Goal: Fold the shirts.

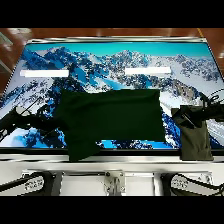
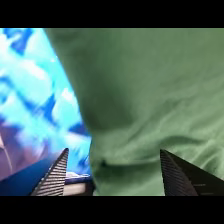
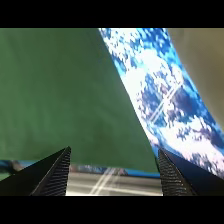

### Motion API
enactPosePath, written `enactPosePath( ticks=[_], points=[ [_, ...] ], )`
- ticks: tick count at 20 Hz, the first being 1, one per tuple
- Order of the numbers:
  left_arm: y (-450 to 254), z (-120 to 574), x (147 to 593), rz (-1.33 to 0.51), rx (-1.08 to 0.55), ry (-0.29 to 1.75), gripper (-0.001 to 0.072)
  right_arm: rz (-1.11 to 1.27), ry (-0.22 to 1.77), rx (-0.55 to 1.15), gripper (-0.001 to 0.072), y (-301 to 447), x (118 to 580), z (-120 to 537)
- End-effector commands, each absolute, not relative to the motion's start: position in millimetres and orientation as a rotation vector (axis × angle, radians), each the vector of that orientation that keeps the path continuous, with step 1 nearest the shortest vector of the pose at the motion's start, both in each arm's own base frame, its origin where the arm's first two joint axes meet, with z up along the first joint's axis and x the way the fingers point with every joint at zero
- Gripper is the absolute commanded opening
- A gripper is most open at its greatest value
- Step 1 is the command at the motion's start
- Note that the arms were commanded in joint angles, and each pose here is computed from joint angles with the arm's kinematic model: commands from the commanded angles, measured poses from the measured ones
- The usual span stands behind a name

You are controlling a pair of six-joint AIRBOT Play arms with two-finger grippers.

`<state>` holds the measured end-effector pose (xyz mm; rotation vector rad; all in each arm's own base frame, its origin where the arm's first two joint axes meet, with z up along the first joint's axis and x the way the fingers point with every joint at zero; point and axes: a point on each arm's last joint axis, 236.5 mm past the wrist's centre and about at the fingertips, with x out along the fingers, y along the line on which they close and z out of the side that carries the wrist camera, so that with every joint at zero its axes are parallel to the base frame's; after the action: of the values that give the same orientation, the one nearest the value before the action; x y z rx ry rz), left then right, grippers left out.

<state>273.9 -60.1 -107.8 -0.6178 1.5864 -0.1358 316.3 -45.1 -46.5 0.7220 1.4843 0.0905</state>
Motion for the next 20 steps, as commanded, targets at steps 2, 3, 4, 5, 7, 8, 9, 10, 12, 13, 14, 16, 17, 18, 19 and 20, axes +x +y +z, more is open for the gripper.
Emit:
enactPosePath(
  ticks=[2,3,4,5,7,8,9,10,12,13,14,16,17,18,19,20],
  points=[
    [-81.3,-125.0,278.5,-0.147,-0.667,1.596,0.0661,0.062,1.471,0.710,0.0674,-51.1,317.4,-53.5],
    [-83.2,-128.2,277.7,-0.148,-0.663,1.604,0.0628,0.053,1.479,0.698,0.0674,-53.6,315.4,-55.1],
    [-84.0,-130.2,277.4,-0.147,-0.664,1.608,0.0476,0.038,1.492,0.686,0.0674,-56.7,312.3,-57.1],
    [-84.5,-130.7,277.5,-0.147,-0.670,1.609,0.0369,0.024,1.509,0.679,0.0674,-58.6,307.8,-60.5],
    [-84.7,-130.3,277.0,-0.149,-0.669,1.611,0.0143,0.030,1.557,0.697,0.0674,-50.9,292.2,-72.0],
    [-85.2,-129.6,276.3,-0.158,-0.664,1.612,0.0089,0.037,1.587,0.710,0.0674,-45.0,281.5,-80.2],
    [-86.2,-128.2,275.2,-0.177,-0.651,1.613,0.0047,0.045,1.615,0.720,0.0674,-39.4,271.3,-87.3],
    [-86.7,-126.8,274.4,-0.191,-0.641,1.612,0.0047,0.052,1.640,0.732,0.0674,-33.8,261.8,-93.7],
    [-86.9,-123.4,274.8,-0.206,-0.628,1.603,0.0047,0.058,1.680,0.743,0.0674,-25.1,246.7,-104.4],
    [-86.8,-121.2,275.8,-0.207,-0.626,1.595,0.0047,0.061,1.688,0.744,0.0674,-20.9,243.1,-108.6],
    [-86.6,-119.1,277.0,-0.209,-0.624,1.587,0.0047,0.060,1.687,0.746,0.0674,-17.3,242.1,-112.4],
    [-86.5,-115.5,278.8,-0.211,-0.620,1.575,0.0047,0.054,1.683,0.733,0.0674,-11.6,243.1,-118.2],
    [-86.4,-114.3,279.4,-0.212,-0.619,1.570,0.0047,0.050,1.684,0.724,0.0674,-8.1,243.9,-120.5],
    [-86.3,-113.5,279.8,-0.213,-0.618,1.567,0.0047,0.048,1.687,0.712,0.0674,-3.2,244.9,-122.9],
    [-86.3,-112.9,280.0,-0.213,-0.617,1.565,0.0047,0.053,1.688,0.697,0.0673,2.9,247.1,-125.0],
    [-86.4,-112.8,280.1,-0.213,-0.618,1.565,0.0047,0.059,1.694,0.689,0.0672,9.5,248.6,-127.0]
  ],
)
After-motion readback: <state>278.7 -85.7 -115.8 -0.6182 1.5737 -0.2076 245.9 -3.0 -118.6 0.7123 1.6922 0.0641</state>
